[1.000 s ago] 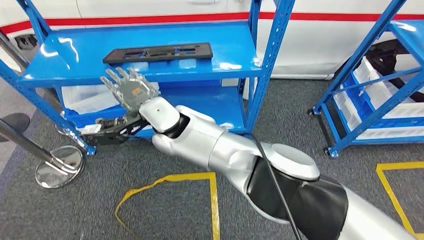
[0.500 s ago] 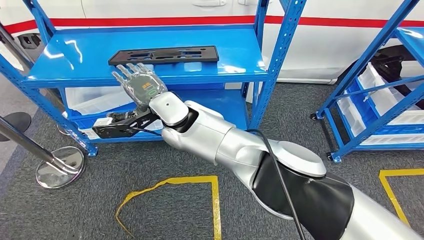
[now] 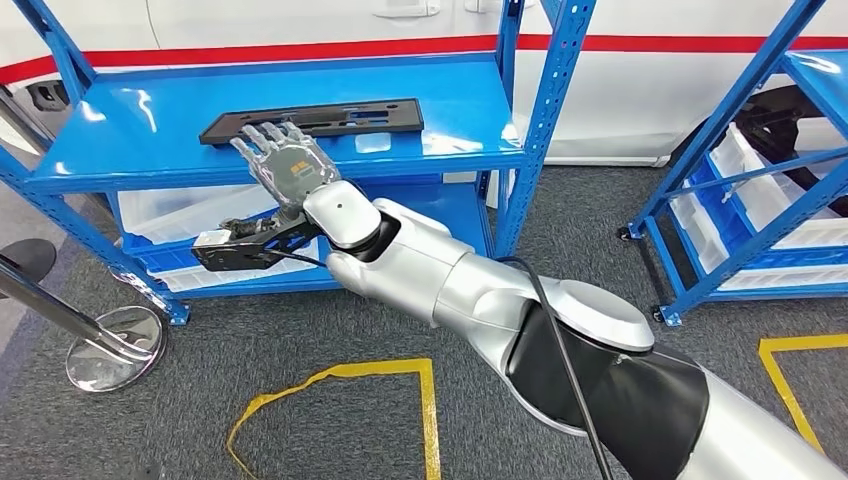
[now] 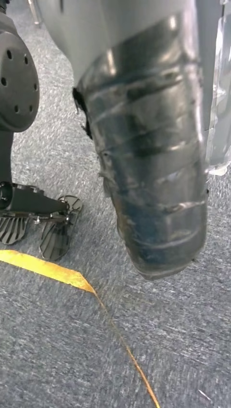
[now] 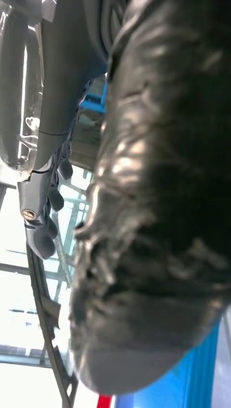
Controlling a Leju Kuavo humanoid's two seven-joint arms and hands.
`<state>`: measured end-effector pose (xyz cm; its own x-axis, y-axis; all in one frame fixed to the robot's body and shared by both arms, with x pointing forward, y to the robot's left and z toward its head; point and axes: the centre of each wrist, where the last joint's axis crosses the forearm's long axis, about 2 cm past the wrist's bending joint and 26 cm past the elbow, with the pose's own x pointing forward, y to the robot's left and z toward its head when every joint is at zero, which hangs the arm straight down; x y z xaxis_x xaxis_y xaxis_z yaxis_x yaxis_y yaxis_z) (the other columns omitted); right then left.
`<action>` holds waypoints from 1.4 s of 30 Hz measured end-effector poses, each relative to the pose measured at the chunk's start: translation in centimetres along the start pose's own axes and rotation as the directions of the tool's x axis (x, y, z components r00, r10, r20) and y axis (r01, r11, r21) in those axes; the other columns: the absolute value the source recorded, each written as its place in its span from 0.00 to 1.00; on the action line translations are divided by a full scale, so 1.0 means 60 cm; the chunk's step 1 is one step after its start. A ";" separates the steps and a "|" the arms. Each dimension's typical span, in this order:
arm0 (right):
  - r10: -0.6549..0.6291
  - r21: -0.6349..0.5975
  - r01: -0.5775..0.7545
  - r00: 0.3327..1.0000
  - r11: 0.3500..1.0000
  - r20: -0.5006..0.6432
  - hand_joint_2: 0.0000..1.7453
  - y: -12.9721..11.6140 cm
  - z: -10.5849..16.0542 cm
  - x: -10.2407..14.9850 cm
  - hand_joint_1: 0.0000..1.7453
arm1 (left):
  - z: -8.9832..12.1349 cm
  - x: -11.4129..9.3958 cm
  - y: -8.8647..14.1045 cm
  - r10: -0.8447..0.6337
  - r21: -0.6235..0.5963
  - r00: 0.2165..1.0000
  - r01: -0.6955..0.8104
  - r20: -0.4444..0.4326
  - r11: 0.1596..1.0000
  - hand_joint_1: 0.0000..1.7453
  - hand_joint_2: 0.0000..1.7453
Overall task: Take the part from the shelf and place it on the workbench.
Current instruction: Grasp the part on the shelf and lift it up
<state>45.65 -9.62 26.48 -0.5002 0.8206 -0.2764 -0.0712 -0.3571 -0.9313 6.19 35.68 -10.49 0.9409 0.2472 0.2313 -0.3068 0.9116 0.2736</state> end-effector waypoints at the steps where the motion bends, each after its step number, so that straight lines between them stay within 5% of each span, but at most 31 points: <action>1: 0.000 0.000 0.000 1.000 1.000 -0.001 0.00 0.000 0.000 -0.001 0.00 | 0.000 0.000 0.000 0.000 0.000 1.000 0.000 0.001 1.000 0.00 0.00; 42: 0.035 0.024 -0.036 0.999 0.999 0.030 0.00 0.008 0.001 -0.004 0.00 | 0.000 0.002 -0.003 0.003 -0.015 1.000 -0.003 0.011 1.000 0.00 0.00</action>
<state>45.69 -10.04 26.10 -0.5279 0.7938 -0.3019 -0.0739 -0.3971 -0.9148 6.35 35.56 -10.49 0.9384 0.2461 0.2427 -0.3072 0.9157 0.2592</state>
